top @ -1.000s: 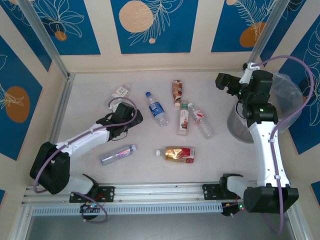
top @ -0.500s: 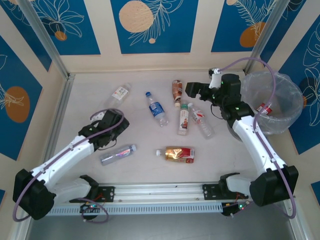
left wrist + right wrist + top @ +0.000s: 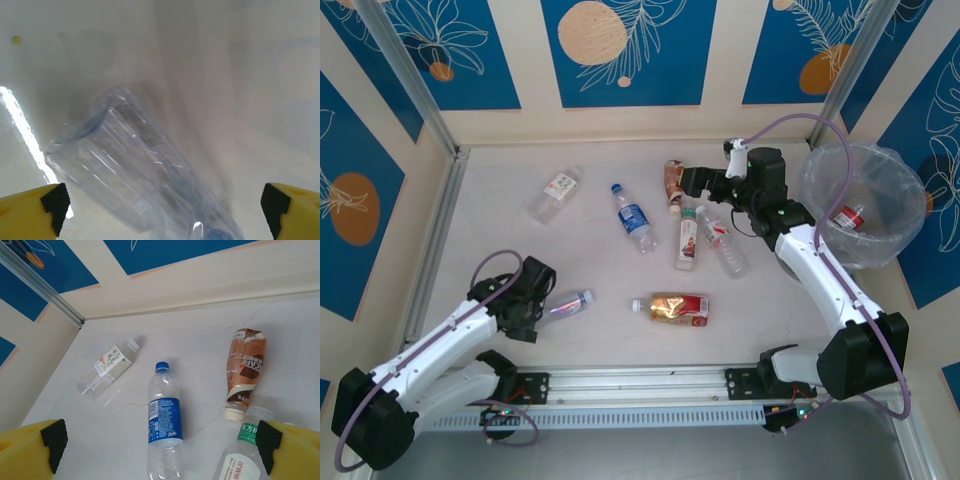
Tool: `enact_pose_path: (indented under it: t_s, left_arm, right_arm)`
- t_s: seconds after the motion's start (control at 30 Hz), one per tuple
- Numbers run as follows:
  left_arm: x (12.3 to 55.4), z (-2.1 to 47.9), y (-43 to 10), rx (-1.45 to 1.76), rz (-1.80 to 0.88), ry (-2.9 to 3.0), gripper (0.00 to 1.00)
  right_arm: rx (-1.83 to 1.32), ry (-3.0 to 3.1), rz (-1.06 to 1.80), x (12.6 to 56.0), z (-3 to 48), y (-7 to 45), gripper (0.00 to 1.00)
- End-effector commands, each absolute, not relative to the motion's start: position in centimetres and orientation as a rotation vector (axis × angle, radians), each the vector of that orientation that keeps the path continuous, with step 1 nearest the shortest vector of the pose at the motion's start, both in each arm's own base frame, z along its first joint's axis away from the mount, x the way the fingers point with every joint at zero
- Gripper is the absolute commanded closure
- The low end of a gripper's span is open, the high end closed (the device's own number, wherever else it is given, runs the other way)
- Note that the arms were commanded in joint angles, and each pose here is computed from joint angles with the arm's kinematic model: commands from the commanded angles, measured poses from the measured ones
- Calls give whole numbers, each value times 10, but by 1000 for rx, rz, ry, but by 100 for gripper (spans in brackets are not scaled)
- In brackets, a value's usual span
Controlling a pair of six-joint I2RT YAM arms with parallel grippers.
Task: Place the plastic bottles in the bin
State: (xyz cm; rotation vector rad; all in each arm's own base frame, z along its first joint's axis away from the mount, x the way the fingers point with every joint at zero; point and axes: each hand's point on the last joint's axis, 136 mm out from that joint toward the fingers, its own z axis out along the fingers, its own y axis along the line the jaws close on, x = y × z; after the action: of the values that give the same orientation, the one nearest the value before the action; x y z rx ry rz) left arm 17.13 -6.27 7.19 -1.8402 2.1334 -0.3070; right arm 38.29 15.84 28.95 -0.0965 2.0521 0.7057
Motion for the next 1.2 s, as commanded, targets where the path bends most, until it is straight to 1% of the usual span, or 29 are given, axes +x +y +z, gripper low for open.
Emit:
enact_pose_path:
  t_s: [0.0, 0.2, 0.47, 0.87, 0.97, 1.17]
  left_arm:
    - [156, 64, -54, -2007, -285, 2035, 1]
    - [151, 43, -56, -2088, -306, 1989, 1]
    - [165, 42, -42, -2054, -294, 1889, 1]
    - [175, 24, -59, -2121, -304, 1940, 1]
    - [176, 19, -60, -2127, -278, 1960, 5]
    - [179, 13, -61, -2119, -236, 1995, 21]
  right_arm:
    - [-115, 2068, 652, 378, 284, 155, 1]
    - [-102, 2094, 635, 375, 277, 152, 0]
    - [-107, 2097, 617, 370, 276, 152, 1]
    - [-99, 2104, 610, 369, 276, 154, 1]
    - [-99, 2111, 604, 368, 274, 154, 1]
    - [-101, 2117, 600, 366, 273, 155, 0]
